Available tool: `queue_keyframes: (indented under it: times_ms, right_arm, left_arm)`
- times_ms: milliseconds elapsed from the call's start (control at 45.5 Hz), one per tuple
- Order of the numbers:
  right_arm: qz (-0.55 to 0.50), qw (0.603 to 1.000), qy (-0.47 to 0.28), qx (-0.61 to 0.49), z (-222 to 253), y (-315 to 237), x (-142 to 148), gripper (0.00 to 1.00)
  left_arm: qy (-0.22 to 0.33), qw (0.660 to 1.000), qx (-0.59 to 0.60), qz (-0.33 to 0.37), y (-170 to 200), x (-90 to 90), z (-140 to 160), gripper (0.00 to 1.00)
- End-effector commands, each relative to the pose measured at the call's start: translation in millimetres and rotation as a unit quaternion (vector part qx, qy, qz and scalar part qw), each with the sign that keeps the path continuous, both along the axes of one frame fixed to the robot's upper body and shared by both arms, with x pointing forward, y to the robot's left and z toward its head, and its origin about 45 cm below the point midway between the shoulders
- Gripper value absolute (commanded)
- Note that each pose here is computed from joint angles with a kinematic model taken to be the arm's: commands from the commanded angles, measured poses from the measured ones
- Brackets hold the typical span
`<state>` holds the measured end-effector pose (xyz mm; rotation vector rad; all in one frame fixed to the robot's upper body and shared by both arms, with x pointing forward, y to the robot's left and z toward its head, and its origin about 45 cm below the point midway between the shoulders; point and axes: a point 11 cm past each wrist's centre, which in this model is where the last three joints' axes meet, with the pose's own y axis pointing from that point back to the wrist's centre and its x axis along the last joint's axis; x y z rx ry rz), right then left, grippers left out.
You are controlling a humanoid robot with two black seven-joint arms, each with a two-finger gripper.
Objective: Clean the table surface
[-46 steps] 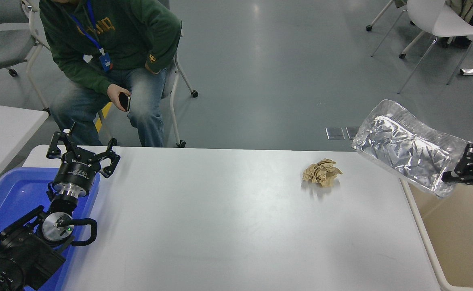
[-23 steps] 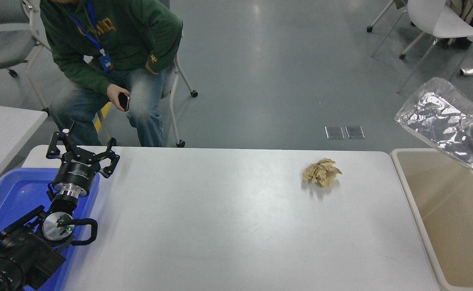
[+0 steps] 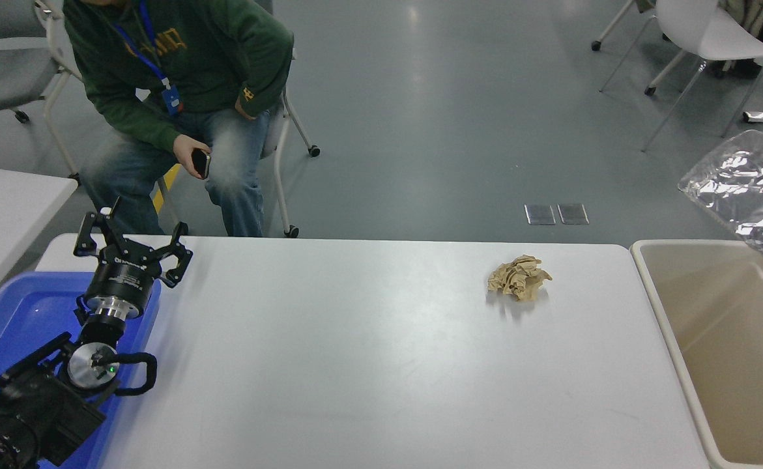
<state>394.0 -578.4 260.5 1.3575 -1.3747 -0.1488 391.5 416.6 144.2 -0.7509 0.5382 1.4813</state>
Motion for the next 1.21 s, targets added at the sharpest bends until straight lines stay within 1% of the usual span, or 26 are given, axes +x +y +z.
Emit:
queue_keyframes:
  times_ms: [0,154,286,593,747,901,1055,1187]
  right_arm:
    - [-0.052,0.998,0.016,-0.017,-63.5,0.3,-12.6,0.00]
    - [-0.065,0.997,0.034,-0.032,-97.7,7.3,-26.0,0.00]
    - [-0.072,0.996,0.035,-0.047,-116.7,13.3,-32.5,0.00]
    - [-0.088,0.993,0.031,-0.070,-127.8,8.6,-43.1,0.00]
    - [-0.101,0.992,0.035,-0.063,-137.6,6.0,-53.9,0.00]
    - [-0.102,0.992,0.035,-0.060,-145.0,11.1,-55.5,0.00]
    - [-0.142,0.990,-0.005,-0.001,-146.1,15.5,-52.3,0.00]
    - [-0.148,0.988,-0.025,0.030,-148.4,23.3,-47.3,0.00]
  left_arm:
    - [0.000,1.000,0.001,0.001,0.9,-0.1,0.4,1.00]
    - [0.000,1.000,0.000,0.001,0.2,0.0,0.0,1.00]
    - [0.000,1.000,0.000,0.001,0.2,0.0,0.0,1.00]
    - [0.000,1.000,0.000,0.001,0.2,0.0,0.0,1.00]
    - [0.000,1.000,0.001,0.001,0.9,-0.1,0.4,1.00]
    - [0.000,1.000,0.000,0.001,0.2,0.0,0.0,1.00]
    - [0.000,1.000,0.001,0.001,0.9,-0.1,0.4,1.00]
    - [0.000,1.000,0.001,0.001,0.9,-0.1,0.4,1.00]
